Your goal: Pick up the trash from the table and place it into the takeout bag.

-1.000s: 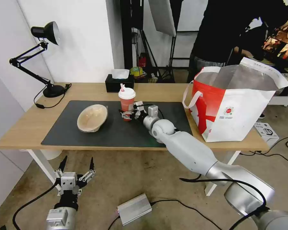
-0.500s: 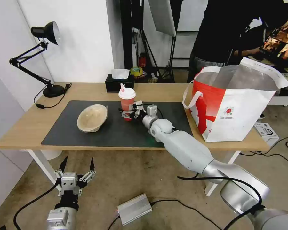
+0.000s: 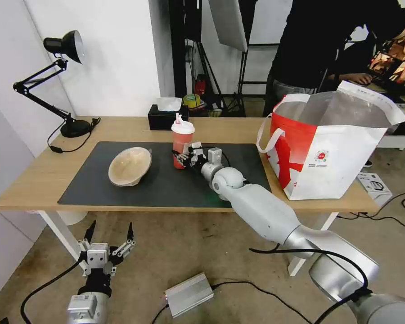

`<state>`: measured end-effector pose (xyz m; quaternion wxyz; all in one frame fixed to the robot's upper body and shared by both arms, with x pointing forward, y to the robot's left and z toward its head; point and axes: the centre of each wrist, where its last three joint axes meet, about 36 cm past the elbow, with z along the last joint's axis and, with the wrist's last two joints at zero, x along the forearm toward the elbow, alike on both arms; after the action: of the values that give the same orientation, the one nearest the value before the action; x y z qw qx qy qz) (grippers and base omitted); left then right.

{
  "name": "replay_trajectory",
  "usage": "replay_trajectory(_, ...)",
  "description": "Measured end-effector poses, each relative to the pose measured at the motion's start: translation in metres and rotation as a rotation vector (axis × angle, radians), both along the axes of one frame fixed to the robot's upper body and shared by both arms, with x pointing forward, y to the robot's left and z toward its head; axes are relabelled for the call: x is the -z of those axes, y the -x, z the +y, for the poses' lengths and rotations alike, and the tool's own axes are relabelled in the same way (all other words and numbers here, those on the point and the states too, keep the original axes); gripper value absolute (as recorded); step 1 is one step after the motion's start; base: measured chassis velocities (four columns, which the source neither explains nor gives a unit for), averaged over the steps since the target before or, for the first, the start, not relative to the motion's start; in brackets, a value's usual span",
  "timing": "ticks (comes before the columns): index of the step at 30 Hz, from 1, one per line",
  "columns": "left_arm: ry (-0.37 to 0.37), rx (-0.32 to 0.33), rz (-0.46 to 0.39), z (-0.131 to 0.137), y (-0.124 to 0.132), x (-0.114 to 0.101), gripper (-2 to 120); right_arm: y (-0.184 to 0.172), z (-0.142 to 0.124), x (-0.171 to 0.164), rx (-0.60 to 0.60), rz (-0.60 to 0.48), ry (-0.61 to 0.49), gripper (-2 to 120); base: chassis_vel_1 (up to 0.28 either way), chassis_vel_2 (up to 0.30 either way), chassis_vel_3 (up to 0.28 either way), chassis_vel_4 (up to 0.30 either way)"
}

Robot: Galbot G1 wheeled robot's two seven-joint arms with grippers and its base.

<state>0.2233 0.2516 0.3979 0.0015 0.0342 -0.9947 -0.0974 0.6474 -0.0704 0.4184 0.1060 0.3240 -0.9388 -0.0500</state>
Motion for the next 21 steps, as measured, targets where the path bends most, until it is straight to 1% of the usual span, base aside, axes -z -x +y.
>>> replay_trajectory(2, 0.0, 0.0, -0.001, 0.0, 0.0, 0.0, 100, 0.0, -0.001, 0.0, 0.002, 0.0, 0.0, 22, 0.0, 0.0, 0.0, 0.0)
replay_trajectory(3, 0.0, 0.0, -0.001, 0.0, 0.0, 0.0, 100, 0.0, -0.001, 0.0, 0.002, 0.0, 0.0, 22, 0.0, 0.0, 0.0, 0.0)
replay_trajectory(7, 0.001, 0.0, 0.001, 0.0, -0.001, 0.001, 100, 0.0, -0.003, 0.001, 0.008, 0.0, 0.001, 10, 0.0, 0.0, 0.0, 0.0)
replay_trajectory(8, 0.001, 0.0, 0.001, 0.0, -0.001, 0.001, 100, 0.0, -0.003, 0.001, 0.008, 0.0, 0.001, 10, 0.0, 0.0, 0.0, 0.0)
replay_trajectory(10, 0.001, 0.0, 0.001, 0.0, -0.001, 0.001, 100, 0.001, -0.005, 0.001, 0.01, -0.001, 0.002, 5, 0.0, 0.0, 0.0, 0.0)
replay_trajectory(21, -0.001, 0.001, -0.002, 0.0, -0.001, 0.0, 100, 0.004, -0.011, -0.002, 0.024, -0.015, 0.011, 4, 0.0, 0.0, 0.0, 0.0)
